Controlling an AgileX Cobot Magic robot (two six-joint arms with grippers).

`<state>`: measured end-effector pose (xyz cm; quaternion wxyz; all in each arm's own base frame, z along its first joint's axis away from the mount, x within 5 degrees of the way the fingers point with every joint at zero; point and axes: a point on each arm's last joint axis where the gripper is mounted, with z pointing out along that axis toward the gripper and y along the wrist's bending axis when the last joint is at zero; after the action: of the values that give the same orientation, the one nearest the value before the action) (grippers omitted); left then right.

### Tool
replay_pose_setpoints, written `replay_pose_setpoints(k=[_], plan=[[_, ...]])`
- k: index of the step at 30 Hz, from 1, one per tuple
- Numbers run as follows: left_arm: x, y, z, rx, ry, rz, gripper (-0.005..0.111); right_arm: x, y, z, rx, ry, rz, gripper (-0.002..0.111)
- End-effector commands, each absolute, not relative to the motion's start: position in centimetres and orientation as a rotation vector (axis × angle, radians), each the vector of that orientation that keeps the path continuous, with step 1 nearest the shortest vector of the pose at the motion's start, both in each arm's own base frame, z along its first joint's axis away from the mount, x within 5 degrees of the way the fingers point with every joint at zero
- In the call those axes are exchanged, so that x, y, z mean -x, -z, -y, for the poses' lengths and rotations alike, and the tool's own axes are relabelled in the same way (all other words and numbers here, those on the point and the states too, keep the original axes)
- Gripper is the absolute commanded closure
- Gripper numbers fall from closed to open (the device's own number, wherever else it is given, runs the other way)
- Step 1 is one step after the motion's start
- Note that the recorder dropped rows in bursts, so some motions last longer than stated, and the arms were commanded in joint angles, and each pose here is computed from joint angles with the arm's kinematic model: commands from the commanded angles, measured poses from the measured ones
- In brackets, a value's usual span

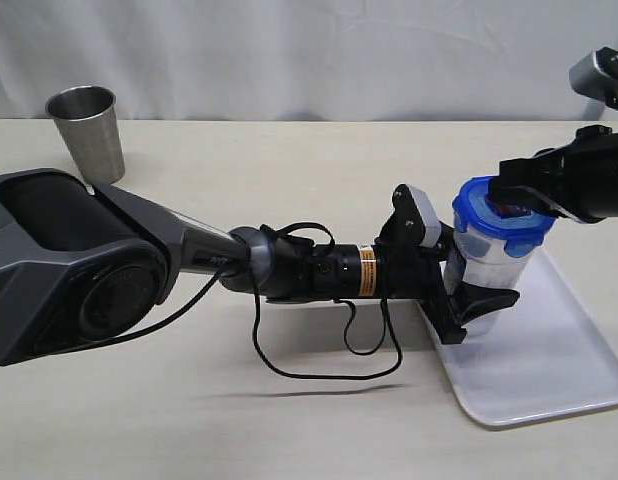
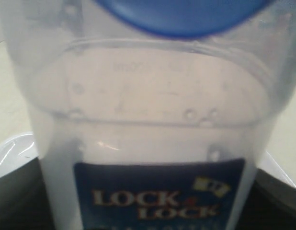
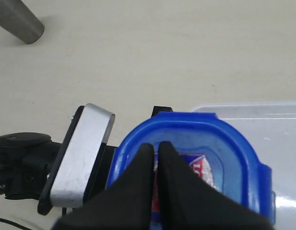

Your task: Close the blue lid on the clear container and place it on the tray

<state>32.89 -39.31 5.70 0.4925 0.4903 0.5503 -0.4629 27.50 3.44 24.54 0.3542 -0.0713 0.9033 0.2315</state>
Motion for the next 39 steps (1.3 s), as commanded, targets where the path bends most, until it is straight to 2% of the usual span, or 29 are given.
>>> replay_pose_setpoints(k=[1, 7, 17, 21, 25, 39], plan=[[-32.9, -8.0, 39.5, -1.11, 1.203, -1.227, 0.107, -27.3, -23.7, -3.3, 0.23, -0.59, -2.374, 0.104], [-32.9, -9.4, 40.1, -1.096, 1.24, -1.141, 0.107, -27.5, -23.9, -3.3, 0.227, -0.587, -2.354, 0.104], [-32.8, -8.2, 41.0, -1.127, 1.168, -1.31, 0.107, -28.9, -28.1, -3.9, 0.3, -0.637, -2.227, 0.104], [-33.0, -7.3, 41.1, -1.229, 1.072, -1.39, 0.107, -28.0, -30.3, -3.7, 0.284, -0.59, -2.149, 0.104], [-32.8, -7.7, 41.5, -1.251, 1.084, -1.372, 0.107, -27.1, -31.7, -3.7, 0.292, -0.579, -2.105, 0.104], [-32.2, -8.3, 41.9, -1.215, 1.139, -1.309, 0.107, -27.0, -31.6, -3.8, 0.298, -0.59, -2.109, 0.104]])
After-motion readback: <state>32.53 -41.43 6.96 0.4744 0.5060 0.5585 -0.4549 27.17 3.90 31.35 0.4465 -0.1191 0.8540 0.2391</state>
